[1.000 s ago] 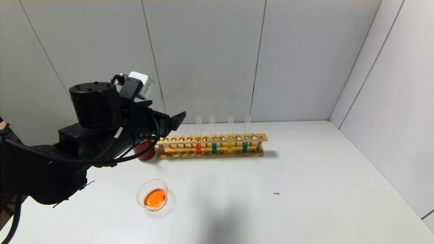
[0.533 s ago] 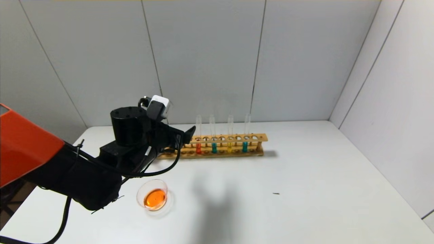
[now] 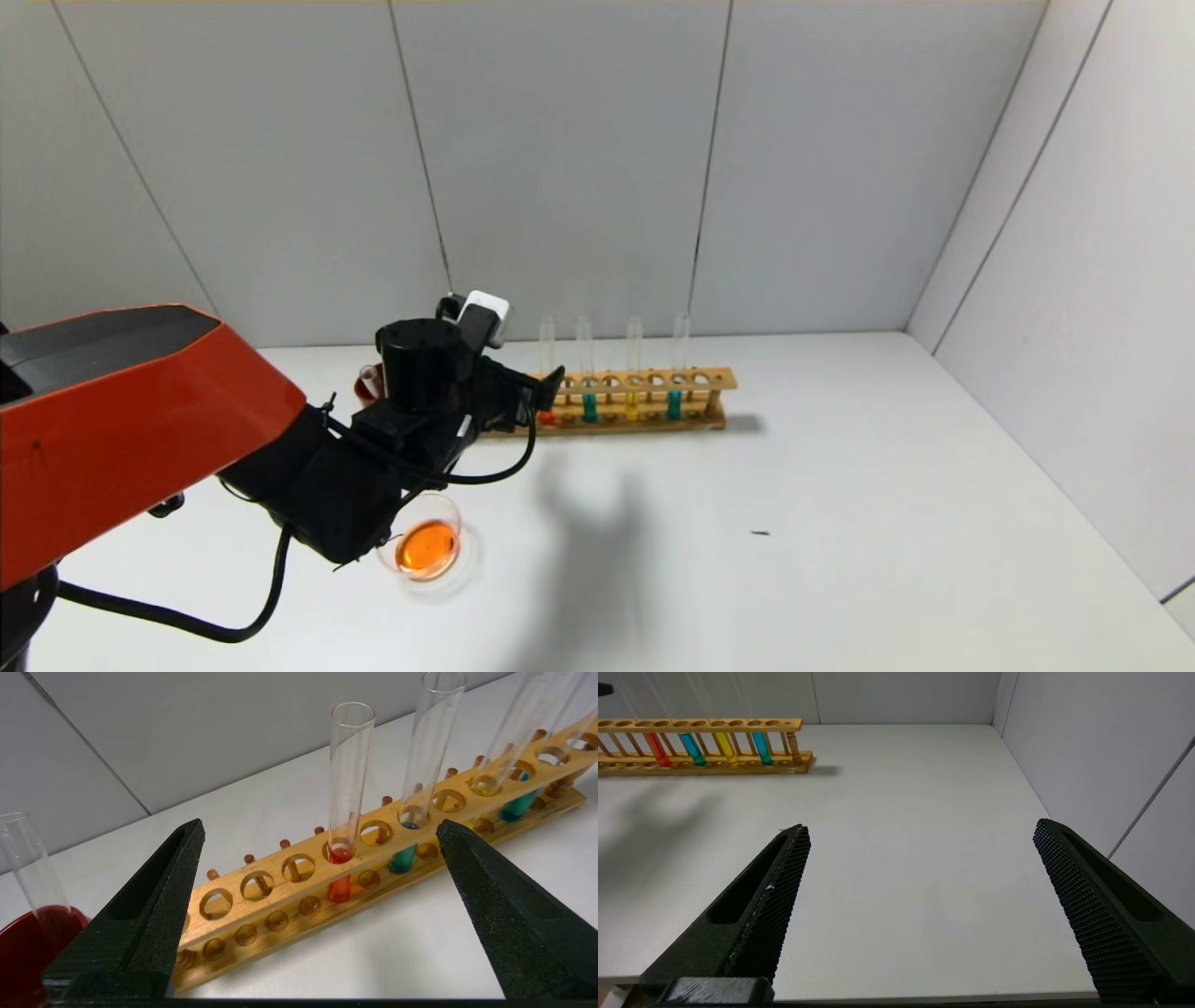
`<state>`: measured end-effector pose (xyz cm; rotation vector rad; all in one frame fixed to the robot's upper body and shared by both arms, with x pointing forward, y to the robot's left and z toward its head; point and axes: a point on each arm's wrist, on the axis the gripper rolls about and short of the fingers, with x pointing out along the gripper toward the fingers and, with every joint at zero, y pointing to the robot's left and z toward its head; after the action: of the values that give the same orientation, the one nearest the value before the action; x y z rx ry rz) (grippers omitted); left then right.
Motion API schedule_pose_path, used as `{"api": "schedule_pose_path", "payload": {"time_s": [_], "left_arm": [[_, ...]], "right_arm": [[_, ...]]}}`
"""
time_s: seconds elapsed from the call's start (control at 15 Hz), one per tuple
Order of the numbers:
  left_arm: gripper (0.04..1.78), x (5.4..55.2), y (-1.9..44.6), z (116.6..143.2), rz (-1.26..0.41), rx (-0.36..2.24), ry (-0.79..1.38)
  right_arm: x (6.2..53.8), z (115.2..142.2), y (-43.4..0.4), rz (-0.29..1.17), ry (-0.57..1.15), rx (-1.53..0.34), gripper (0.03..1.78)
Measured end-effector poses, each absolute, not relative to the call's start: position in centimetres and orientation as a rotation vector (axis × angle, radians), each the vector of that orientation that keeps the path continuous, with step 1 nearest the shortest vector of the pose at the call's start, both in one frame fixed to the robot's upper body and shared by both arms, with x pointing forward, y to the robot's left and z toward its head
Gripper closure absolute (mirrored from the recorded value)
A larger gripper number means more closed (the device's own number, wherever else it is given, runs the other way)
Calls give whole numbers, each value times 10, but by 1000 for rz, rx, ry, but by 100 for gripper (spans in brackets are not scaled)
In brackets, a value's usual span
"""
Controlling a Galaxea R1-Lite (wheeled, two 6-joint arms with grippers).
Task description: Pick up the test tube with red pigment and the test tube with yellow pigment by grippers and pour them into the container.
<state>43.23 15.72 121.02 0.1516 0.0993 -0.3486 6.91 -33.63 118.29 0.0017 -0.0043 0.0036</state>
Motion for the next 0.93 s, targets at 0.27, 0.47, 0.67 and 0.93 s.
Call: {"api": "schedule_pose_path", "payload": {"time_s": [0.27, 0.47, 0.67, 0.93], "left_arm": [[8, 448, 151, 1202, -318, 159, 122], [8, 450, 152, 1199, -304, 159, 128], [8, 445, 156, 1206, -275, 163, 121], [8, 422, 168, 1240, -217, 182, 70]], "right_arm": [[69, 1183, -336, 4, -4, 2, 6], [69, 1183, -336, 4, -4, 2, 6], [69, 1183, -336, 4, -4, 1, 6], [69, 1183, -336, 4, -4, 2, 6]]}}
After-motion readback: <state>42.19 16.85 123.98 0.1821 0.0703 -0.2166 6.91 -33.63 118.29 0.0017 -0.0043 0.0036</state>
